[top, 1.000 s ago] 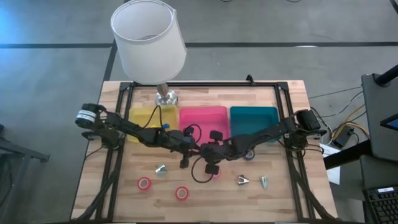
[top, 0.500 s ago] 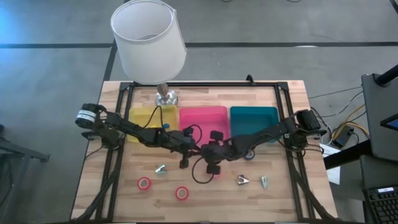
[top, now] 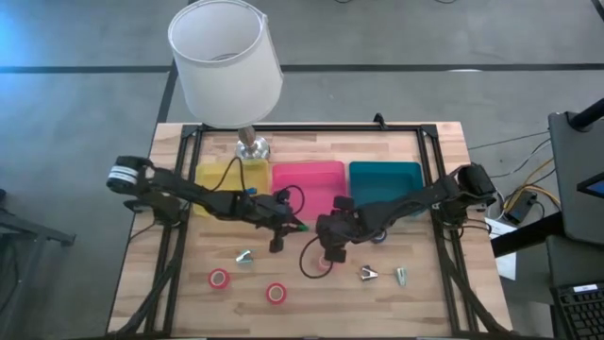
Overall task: Pick and place Stapler, Stapler remover, tape
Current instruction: Put the green stapler into the yellow bin
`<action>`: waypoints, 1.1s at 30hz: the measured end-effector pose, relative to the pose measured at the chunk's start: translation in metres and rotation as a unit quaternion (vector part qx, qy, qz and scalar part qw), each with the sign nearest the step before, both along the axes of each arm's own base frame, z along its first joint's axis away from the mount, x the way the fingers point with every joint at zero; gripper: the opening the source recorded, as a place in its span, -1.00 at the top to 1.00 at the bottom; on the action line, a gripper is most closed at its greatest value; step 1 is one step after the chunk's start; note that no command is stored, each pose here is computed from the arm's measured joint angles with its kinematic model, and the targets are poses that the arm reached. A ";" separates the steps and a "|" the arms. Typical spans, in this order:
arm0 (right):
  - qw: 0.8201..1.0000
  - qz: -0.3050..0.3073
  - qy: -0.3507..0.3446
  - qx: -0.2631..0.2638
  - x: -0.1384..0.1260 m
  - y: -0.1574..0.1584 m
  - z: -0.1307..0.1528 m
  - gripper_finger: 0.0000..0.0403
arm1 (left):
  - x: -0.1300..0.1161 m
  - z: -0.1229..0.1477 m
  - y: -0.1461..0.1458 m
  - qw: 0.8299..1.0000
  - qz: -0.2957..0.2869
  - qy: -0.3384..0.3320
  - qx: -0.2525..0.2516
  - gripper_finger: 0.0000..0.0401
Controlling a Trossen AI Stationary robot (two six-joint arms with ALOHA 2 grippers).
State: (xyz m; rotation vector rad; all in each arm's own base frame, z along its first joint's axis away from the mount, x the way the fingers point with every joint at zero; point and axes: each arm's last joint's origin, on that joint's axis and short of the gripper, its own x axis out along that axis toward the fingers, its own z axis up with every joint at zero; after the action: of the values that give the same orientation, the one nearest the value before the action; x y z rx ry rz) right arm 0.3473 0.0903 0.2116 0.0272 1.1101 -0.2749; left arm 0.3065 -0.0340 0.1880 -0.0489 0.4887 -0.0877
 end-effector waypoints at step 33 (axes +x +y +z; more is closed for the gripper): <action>0.999 0.011 -0.022 0.041 0.004 0.007 -0.002 0.26 | -0.160 -0.012 0.048 0.889 0.381 0.255 0.009 0.61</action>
State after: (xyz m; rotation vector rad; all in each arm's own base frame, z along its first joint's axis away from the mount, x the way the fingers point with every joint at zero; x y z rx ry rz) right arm 0.3517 0.0975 0.2096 0.0937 1.0771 -0.2072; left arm 0.1469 0.0138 0.1757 -0.2467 0.9670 0.7226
